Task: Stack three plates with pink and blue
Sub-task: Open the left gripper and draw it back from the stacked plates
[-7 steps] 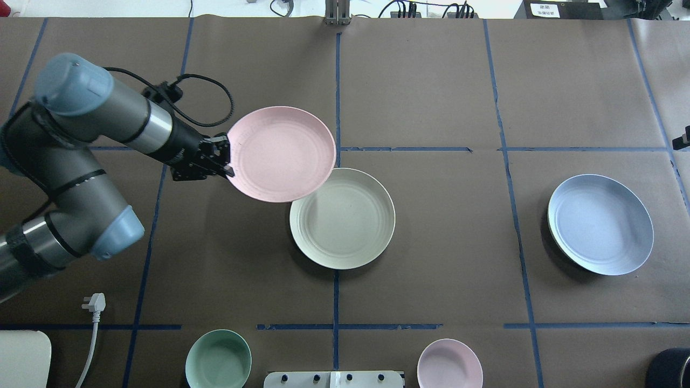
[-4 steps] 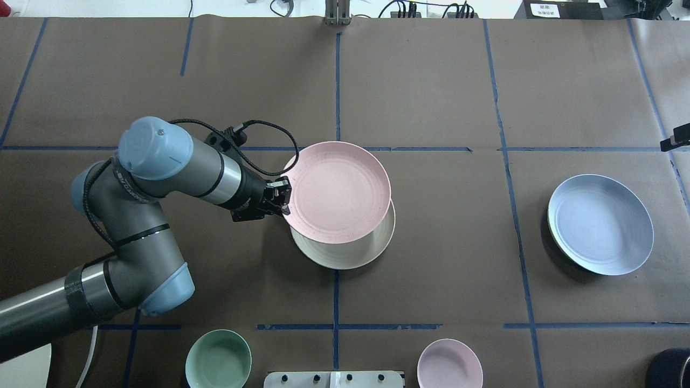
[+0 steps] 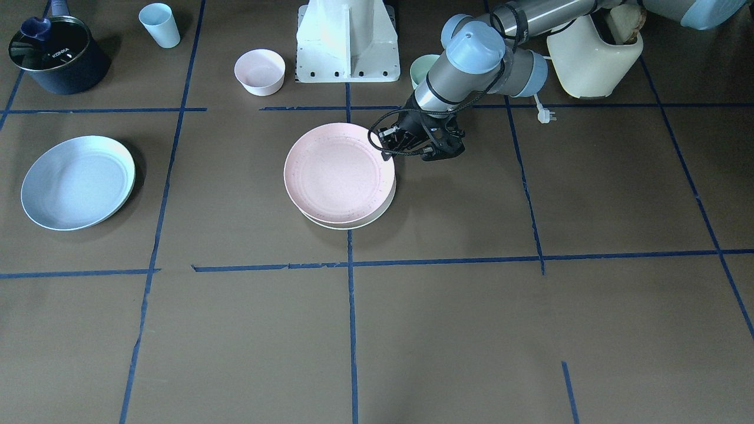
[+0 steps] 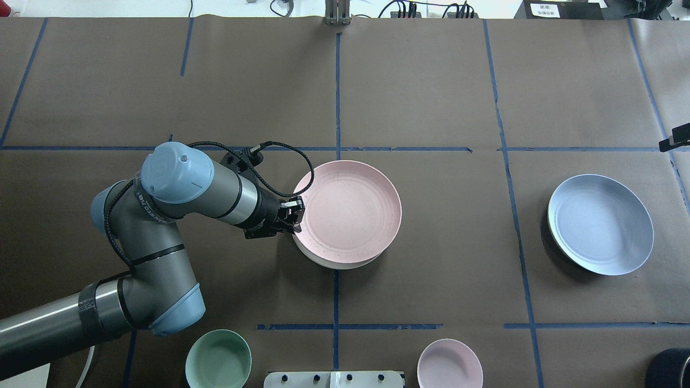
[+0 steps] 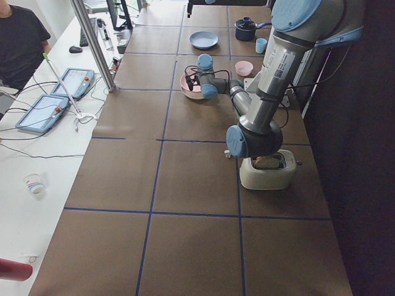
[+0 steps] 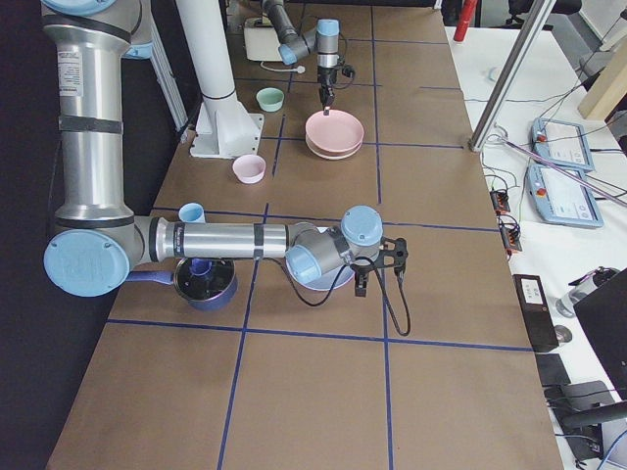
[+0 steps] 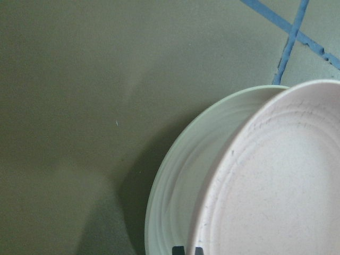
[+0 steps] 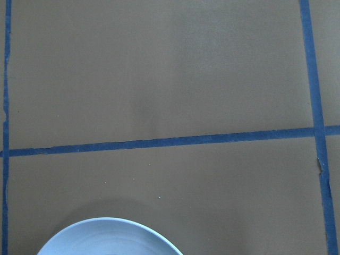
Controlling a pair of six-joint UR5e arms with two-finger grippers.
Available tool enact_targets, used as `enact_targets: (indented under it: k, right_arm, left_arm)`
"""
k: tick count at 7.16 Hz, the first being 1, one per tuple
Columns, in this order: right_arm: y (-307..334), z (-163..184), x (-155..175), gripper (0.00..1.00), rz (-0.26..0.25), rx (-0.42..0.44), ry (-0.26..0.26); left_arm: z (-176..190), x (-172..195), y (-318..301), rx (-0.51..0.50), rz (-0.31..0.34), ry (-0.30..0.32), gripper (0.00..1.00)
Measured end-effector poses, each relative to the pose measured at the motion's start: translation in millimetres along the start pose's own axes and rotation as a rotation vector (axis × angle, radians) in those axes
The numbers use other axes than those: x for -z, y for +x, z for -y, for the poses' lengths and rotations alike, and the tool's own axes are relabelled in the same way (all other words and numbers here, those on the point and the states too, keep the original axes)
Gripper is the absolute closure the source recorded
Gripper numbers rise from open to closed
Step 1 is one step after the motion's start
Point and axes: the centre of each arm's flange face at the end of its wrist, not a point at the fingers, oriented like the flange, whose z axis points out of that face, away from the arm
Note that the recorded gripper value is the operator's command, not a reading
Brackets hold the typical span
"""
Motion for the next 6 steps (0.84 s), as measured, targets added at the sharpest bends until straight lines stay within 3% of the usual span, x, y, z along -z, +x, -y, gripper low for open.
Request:
enact_targets:
  k: [1, 6]
  right_arm:
    - [-0.3, -0.2, -0.6, 0.00, 0.000, 0.001, -0.001]
    - [-7.5, -5.7, -17.0, 0.00, -0.015, 0.012, -0.025]
  left_arm:
    - [-0.4, 0.3, -0.9, 0.000, 0.000, 0.000, 0.00]
    - [6.6, 26.9, 7.8, 0.000, -0.030, 0.018, 0.00]
